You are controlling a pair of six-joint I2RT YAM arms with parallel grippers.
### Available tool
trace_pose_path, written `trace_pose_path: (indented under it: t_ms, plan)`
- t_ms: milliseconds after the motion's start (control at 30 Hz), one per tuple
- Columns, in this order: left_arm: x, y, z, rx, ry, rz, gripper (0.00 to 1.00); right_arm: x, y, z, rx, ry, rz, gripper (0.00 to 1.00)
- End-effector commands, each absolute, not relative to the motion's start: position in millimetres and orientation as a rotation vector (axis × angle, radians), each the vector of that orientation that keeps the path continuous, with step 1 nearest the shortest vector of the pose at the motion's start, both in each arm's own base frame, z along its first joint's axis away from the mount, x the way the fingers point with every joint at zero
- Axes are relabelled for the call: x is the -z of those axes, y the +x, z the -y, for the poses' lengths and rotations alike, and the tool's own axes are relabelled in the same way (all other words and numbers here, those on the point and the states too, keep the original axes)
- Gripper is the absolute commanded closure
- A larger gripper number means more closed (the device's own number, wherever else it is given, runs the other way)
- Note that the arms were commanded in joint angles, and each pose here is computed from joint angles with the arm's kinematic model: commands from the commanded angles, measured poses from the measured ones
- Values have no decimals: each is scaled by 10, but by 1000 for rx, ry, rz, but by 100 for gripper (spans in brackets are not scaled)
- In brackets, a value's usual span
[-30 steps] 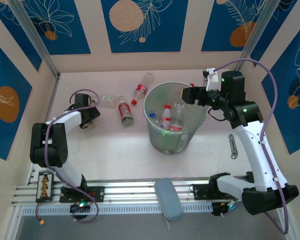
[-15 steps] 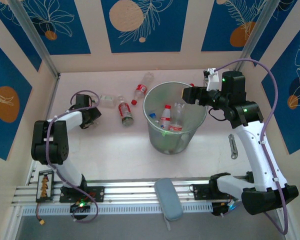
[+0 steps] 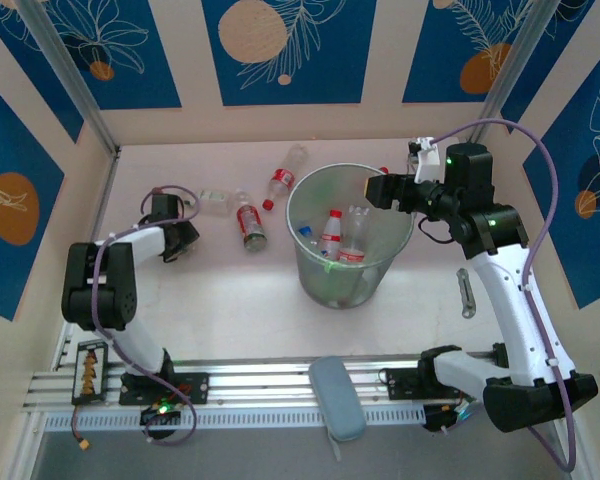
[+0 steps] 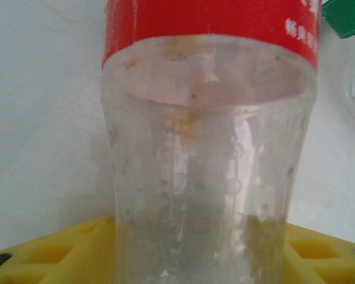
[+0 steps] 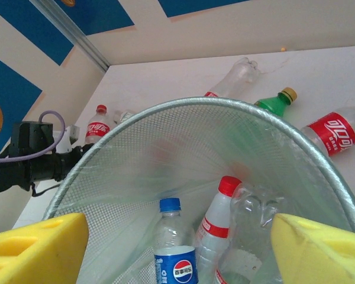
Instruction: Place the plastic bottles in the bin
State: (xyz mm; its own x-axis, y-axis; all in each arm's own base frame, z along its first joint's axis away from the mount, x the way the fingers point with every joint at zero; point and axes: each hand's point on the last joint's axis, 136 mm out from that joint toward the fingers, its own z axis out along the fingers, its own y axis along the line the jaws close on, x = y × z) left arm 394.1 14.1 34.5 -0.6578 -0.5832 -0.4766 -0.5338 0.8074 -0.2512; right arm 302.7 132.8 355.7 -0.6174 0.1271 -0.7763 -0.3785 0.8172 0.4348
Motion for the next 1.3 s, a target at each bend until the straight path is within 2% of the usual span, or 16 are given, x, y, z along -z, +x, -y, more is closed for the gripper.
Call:
trace_pose_path:
  t_ms: [0, 167, 267, 367, 533, 600, 767, 1000, 1267]
  plan:
    - [-571, 3913, -155, 138, -800, -2405, 44, -3513, 3012, -1354, -765, -179, -2141, 19]
    - [-1074, 3931, -74, 200, -696, -2325, 48, -3549, 3048, -1365, -773, -172, -2143, 19]
    - [-1461, 3950, 149, 277, -567, -2281, 52, -3573, 3090, -1408, -796, -173, -2140, 19]
    - [-1876, 3928, 443, 349, -436, -2231, 57, -3613, 3137, -1476, -815, -184, -2136, 19]
    - [-2566, 3824, 990, 519, -236, -2094, 78, -3715, 3187, -1735, -850, -255, -2131, 19]
    - [-2790, 3751, 1236, 580, -141, -2049, 83, -3776, 3196, -1885, -871, -300, -2120, 19]
    - [-3273, 3506, 1931, 801, 120, -1900, 86, -3928, 3233, -2304, -941, -392, -2087, 14]
    - [-3442, 3178, 2451, 907, 363, -1839, 88, -4057, 3268, -2879, -1093, -498, -2046, 9]
    - [-3387, 2913, 2723, 951, 534, -1818, 90, -4018, 3618, -3085, -1137, -438, -2029, 8]
